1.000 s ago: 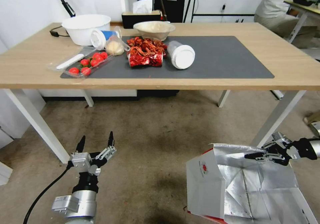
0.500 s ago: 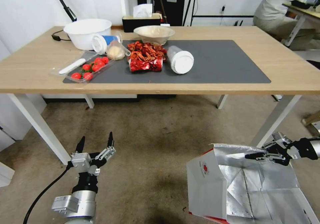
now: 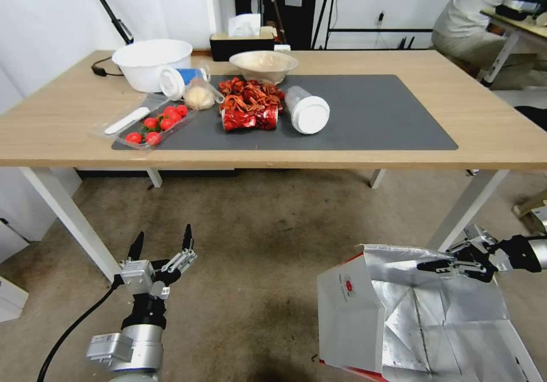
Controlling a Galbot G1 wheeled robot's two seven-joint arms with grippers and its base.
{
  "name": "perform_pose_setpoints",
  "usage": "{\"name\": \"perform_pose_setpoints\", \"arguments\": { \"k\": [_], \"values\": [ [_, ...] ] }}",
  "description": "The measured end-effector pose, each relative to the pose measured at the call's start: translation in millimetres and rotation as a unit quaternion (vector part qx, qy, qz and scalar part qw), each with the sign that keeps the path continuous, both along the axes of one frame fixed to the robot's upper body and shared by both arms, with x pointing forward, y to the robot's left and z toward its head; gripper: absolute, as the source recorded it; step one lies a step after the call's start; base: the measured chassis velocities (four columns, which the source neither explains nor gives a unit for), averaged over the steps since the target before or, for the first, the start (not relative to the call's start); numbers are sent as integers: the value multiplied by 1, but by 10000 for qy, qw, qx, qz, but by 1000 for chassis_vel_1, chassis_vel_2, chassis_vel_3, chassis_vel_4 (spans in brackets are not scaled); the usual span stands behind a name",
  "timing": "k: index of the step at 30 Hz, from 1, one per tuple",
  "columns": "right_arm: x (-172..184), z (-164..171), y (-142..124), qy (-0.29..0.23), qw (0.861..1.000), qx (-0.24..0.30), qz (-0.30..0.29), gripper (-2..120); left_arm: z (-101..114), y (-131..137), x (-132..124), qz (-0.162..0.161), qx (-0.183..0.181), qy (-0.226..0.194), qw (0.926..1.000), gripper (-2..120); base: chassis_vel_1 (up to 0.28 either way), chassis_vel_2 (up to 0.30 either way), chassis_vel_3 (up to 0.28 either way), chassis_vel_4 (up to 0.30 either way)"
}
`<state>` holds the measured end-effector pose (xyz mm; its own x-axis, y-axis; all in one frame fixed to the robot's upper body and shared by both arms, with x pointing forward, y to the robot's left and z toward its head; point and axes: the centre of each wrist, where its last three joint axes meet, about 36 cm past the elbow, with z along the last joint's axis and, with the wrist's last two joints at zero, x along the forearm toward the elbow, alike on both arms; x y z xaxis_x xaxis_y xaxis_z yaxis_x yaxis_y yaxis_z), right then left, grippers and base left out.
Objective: Pick up the food delivery bag from the floor and place it on the table.
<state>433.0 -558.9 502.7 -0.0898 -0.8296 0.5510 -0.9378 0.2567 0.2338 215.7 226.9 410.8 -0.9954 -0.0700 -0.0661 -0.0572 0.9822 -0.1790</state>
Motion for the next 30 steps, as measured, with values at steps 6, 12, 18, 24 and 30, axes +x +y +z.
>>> {"name": "perform_pose_setpoints", "arguments": {
  "k": [6, 12, 18, 24, 30],
  "values": [
    [1, 0, 0, -10, 10000, 1, -5, 0, 0, 0, 0, 10, 1, 4, 10000, 100, 0, 0, 0, 0],
    [1, 0, -1, -7, 10000, 0, -10, 0, 0, 0, 0, 10, 7, 13, 10000, 100, 0, 0, 0, 0],
    [0, -2, 0, 0, 10000, 13, -11, 0, 0, 0, 0, 11, 1, 18, 10000, 100, 0, 0, 0, 0],
    [0, -2, 0, -1, 10000, 18, -5, 0, 0, 0, 0, 17, 4, 21, 10000, 100, 0, 0, 0, 0],
    [0, -2, 0, 5, 10000, 18, -3, 0, 0, -1, -1, 20, 8, 26, 10000, 100, 0, 0, 0, 0]
  ]
}}
